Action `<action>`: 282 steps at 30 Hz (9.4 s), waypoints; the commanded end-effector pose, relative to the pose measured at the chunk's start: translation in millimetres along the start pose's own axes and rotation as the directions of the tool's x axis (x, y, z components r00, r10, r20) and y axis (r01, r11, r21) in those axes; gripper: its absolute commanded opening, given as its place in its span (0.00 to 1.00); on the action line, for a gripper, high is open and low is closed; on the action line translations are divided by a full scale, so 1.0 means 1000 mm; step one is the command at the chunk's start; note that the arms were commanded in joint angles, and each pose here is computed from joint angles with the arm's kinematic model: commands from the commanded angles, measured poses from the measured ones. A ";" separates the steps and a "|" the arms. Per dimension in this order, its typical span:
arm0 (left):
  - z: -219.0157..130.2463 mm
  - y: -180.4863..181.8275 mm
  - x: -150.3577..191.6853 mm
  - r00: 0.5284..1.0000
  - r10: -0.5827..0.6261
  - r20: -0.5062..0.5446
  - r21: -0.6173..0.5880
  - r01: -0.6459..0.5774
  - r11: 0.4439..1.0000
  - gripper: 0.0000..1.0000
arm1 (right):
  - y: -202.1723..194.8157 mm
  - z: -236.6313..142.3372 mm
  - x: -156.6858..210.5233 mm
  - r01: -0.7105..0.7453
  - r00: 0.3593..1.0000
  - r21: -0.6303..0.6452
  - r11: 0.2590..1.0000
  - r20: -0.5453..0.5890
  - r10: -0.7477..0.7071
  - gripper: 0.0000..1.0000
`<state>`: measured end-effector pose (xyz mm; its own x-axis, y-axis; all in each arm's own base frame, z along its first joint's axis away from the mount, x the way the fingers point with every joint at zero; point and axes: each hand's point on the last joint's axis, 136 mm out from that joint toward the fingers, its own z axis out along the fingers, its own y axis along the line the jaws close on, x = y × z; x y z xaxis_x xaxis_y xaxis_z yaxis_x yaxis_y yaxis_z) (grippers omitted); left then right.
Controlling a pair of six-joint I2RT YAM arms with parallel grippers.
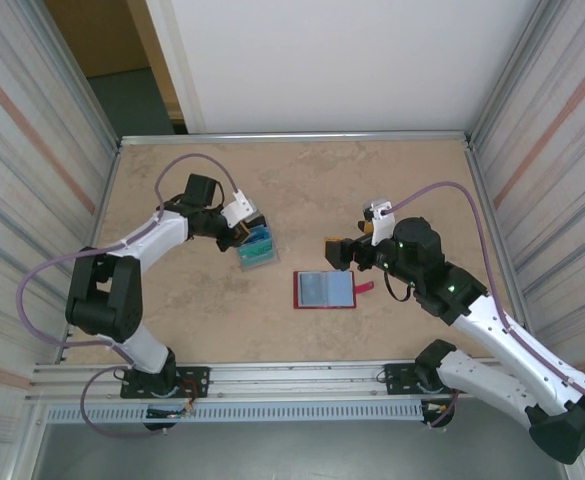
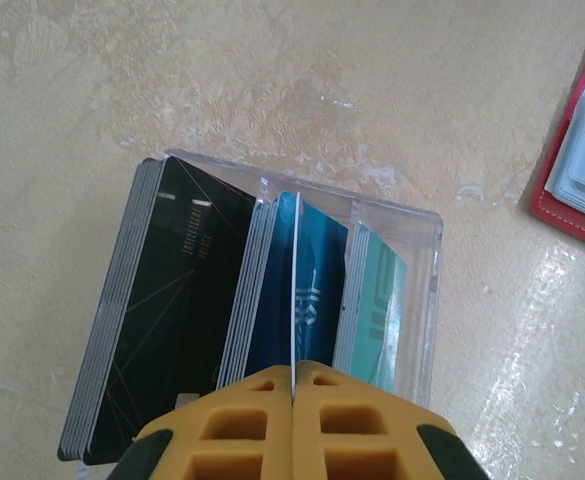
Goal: Take the credit cards out of the card holder
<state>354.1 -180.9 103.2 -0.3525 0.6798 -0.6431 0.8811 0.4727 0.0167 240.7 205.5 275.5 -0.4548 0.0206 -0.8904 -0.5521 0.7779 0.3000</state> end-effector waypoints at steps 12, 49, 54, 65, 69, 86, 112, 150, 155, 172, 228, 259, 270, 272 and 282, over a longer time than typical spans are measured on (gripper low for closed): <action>0.018 0.005 -0.011 0.998 0.062 -0.022 0.025 -0.062 0.998 0.00 | 0.005 -0.007 -0.008 -0.043 0.999 -0.027 0.999 0.029 0.044 0.99; -0.124 -0.027 -0.055 0.848 -0.128 0.514 -0.299 0.318 0.900 0.99 | -0.007 0.058 0.125 0.055 0.832 0.389 0.919 -0.527 0.174 0.67; -0.135 -0.020 -0.035 0.750 -0.291 0.594 -0.280 0.532 0.799 0.99 | 0.007 0.073 0.155 0.094 0.775 0.376 0.922 -0.608 0.169 0.57; -0.153 -0.014 -0.020 0.649 -0.337 0.682 -0.276 0.655 0.703 0.99 | 0.016 0.101 0.196 0.164 0.686 0.351 0.922 -0.712 0.149 0.43; -0.150 -0.014 -0.016 0.658 -0.345 0.669 -0.284 0.656 0.699 0.99 | 0.014 0.108 0.208 0.176 0.659 0.359 0.917 -0.735 0.161 0.43; -0.143 -0.013 -0.012 0.672 -0.360 0.647 -0.290 0.654 0.699 0.99 | 0.003 0.109 0.240 0.119 0.604 0.402 0.908 -0.755 0.255 0.43; -0.150 -0.013 -0.018 0.688 -0.336 0.643 -0.306 0.633 0.711 0.99 | -0.012 0.101 0.244 0.080 0.604 0.431 0.899 -0.738 0.300 0.32; -0.134 -0.054 -0.072 0.824 -0.172 0.540 -0.391 0.427 0.815 0.99 | -0.056 0.062 0.202 0.016 0.741 0.539 0.842 -0.571 0.352 0.19; -0.122 -0.062 -0.072 0.853 -0.156 0.498 -0.419 0.394 0.818 0.99 | -0.075 0.049 0.202 -0.021 0.750 0.599 0.801 -0.520 0.408 0.23; -0.057 -0.110 -0.069 0.930 -0.111 0.350 -0.445 0.269 0.854 0.99 | -0.119 0.019 0.203 -0.189 0.725 0.658 0.729 -0.407 0.555 0.24; 0.098 -0.128 -0.005 0.976 -0.207 -0.061 -0.489 0.152 0.859 0.99 | -0.070 0.072 0.218 -0.528 0.547 0.359 0.769 -0.550 0.632 0.20; 0.098 -0.132 0.000 0.974 -0.217 -0.067 -0.473 0.161 0.866 0.99 | -0.061 0.086 0.228 -0.607 0.507 0.292 0.739 -0.574 0.643 0.13; 0.098 -0.144 0.000 0.972 -0.220 -0.083 -0.453 0.160 0.877 0.99 | -0.054 0.092 0.221 -0.670 0.496 0.226 0.707 -0.572 0.653 0.13; 0.098 -0.147 0.002 0.971 -0.221 -0.092 -0.450 0.157 0.879 0.99 | -0.054 0.093 0.221 -0.675 0.492 0.224 0.703 -0.574 0.654 0.13; 0.089 -0.154 0.006 0.964 -0.251 -0.090 -0.444 0.187 0.876 0.99 | -0.053 0.095 0.225 -0.685 0.481 0.217 0.695 -0.582 0.656 0.03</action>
<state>268.4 -309.1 44.1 -0.5567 0.5373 -0.6335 0.5239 0.8190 0.2343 231.8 222.9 23.4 -0.9868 0.1585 -0.0327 0.0877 0.6936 0.7150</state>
